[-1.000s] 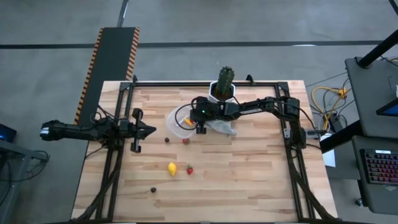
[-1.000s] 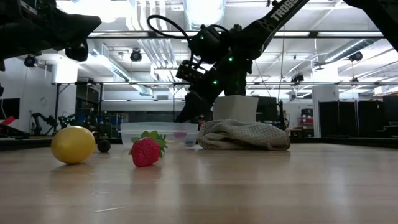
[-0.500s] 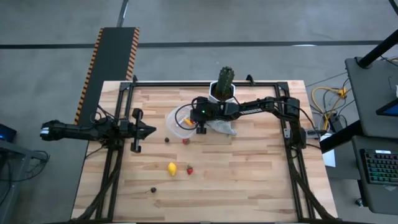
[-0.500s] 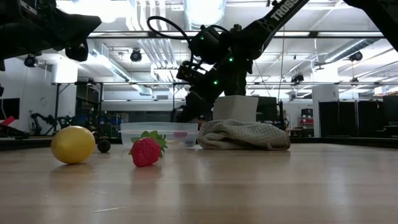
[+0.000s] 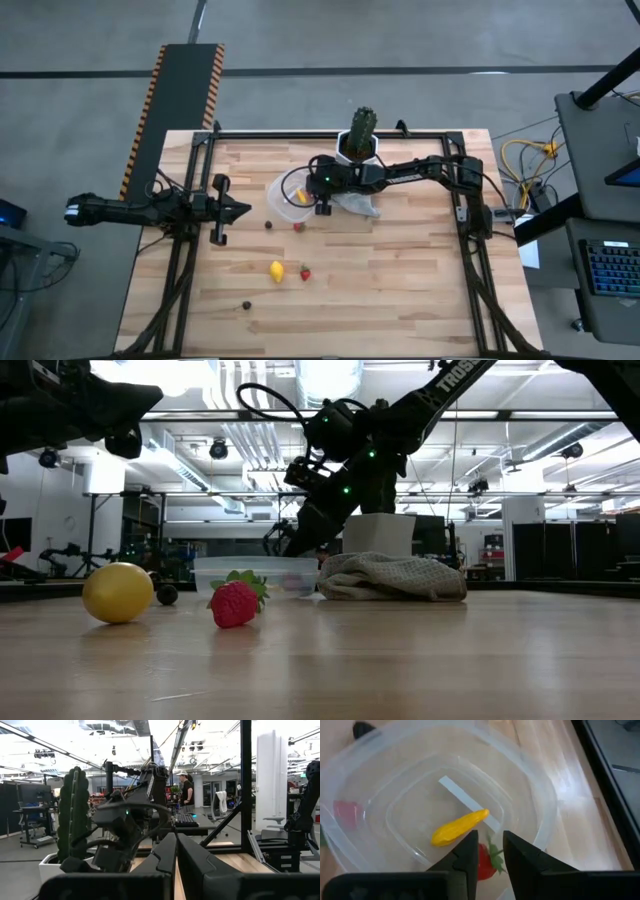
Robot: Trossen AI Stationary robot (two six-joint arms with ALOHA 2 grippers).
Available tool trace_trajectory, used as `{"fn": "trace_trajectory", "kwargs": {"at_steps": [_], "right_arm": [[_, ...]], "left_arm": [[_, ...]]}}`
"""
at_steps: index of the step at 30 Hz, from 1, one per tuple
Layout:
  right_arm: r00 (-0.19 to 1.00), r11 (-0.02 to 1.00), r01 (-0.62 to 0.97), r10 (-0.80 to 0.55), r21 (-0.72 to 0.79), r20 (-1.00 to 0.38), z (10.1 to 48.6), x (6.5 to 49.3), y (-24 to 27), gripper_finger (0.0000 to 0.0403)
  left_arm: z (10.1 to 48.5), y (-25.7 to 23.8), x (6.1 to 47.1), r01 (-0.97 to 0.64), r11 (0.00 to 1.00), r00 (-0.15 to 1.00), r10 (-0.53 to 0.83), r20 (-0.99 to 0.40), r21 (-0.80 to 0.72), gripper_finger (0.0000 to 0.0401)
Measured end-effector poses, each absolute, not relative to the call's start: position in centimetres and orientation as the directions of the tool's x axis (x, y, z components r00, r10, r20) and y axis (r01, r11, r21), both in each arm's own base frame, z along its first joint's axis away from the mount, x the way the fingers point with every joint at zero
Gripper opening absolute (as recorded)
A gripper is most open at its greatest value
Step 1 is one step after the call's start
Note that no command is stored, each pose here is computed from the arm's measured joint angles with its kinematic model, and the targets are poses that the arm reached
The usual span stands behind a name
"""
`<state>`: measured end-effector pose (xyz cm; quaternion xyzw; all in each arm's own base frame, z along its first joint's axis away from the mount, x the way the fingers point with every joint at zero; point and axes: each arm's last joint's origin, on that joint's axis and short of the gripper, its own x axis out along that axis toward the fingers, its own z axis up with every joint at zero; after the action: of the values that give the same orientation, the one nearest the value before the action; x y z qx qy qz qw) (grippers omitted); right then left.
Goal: Pick and placing Produce into tupperware
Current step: Put the black cherry into the transparent bin
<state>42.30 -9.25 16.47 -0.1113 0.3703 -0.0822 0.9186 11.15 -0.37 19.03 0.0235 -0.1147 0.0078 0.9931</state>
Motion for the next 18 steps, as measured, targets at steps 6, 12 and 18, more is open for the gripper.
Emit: {"fn": "trace_trajectory", "kwargs": {"at_steps": [6, 12, 18], "right_arm": [[0.754, 0.964, 0.080, -0.226, -0.255, -0.616, 19.1, 42.0, -8.4, 0.0088], [0.827, 0.977, -0.028, -0.097, -0.213, -0.554, 22.8, 41.3, -5.6, 0.0077], [0.857, 0.957, -0.189, 0.052, -0.219, -0.513, 24.8, 40.9, -1.5, 0.0077]], "left_arm": [[19.0, -0.4, 11.2, -0.021, 0.999, 0.974, 0.010, 0.228, 0.045, 0.0000], [19.0, -0.4, 11.2, -0.021, 0.999, 0.974, 0.010, 0.228, 0.045, 0.0000], [19.0, -0.4, 11.2, -0.021, 0.999, 0.974, 0.010, 0.228, 0.045, 0.0000]]}}
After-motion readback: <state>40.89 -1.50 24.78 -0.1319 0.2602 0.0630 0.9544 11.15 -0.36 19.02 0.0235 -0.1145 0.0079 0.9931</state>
